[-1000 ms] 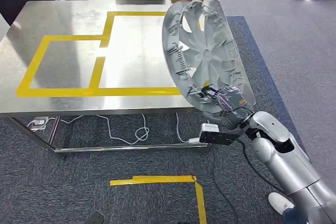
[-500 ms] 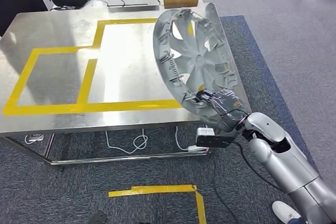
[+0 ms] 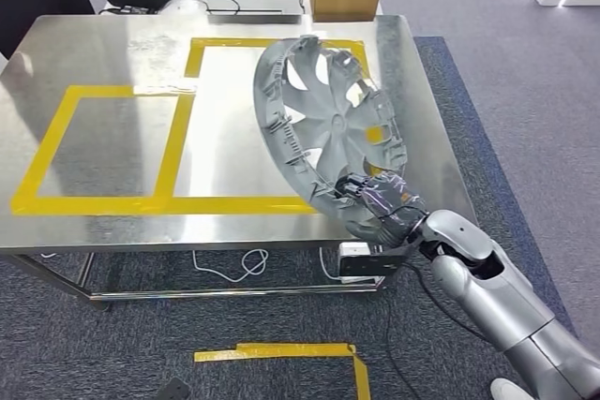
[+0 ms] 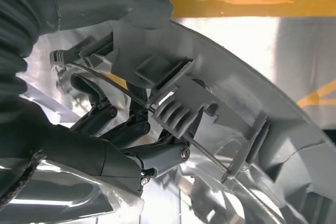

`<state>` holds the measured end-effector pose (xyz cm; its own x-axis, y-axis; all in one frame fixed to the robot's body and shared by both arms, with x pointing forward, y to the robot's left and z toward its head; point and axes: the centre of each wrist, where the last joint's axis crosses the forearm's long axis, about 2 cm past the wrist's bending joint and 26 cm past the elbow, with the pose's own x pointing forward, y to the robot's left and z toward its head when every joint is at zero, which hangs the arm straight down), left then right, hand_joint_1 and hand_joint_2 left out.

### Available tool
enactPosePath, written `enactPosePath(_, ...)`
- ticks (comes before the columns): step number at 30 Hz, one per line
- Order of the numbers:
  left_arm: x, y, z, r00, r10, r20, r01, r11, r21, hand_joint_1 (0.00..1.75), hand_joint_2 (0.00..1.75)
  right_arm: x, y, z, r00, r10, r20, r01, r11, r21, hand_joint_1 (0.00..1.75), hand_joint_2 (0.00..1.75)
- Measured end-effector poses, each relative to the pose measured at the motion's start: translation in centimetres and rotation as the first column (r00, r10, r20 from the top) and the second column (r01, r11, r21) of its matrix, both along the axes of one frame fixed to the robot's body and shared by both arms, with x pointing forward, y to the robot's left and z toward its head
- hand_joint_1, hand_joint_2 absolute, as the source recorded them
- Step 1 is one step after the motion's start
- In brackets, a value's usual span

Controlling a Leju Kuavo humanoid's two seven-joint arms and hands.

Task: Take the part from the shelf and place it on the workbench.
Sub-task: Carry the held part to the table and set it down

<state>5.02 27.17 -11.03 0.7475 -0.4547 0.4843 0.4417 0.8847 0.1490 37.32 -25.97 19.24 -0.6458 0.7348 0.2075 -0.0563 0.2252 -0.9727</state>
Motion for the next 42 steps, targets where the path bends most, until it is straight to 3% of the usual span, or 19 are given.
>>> enactPosePath(29,1.4,-0.3,0.2,1.0,-0.002,0.021,0.002,1.0,0.009,0.0,1.75,1.0,1.2,-1.2,0.998,0.024,-0.062,-0.029,0.996,-0.083,1.75,1.75)
enactPosePath(42,1.5,-0.4,0.2,1.0,-0.01,0.023,0.009,1.0,0.028,0.0,1.75,1.7,0.2,-3.0,0.998,-0.042,-0.055,0.031,0.983,-0.181,1.75,1.75)
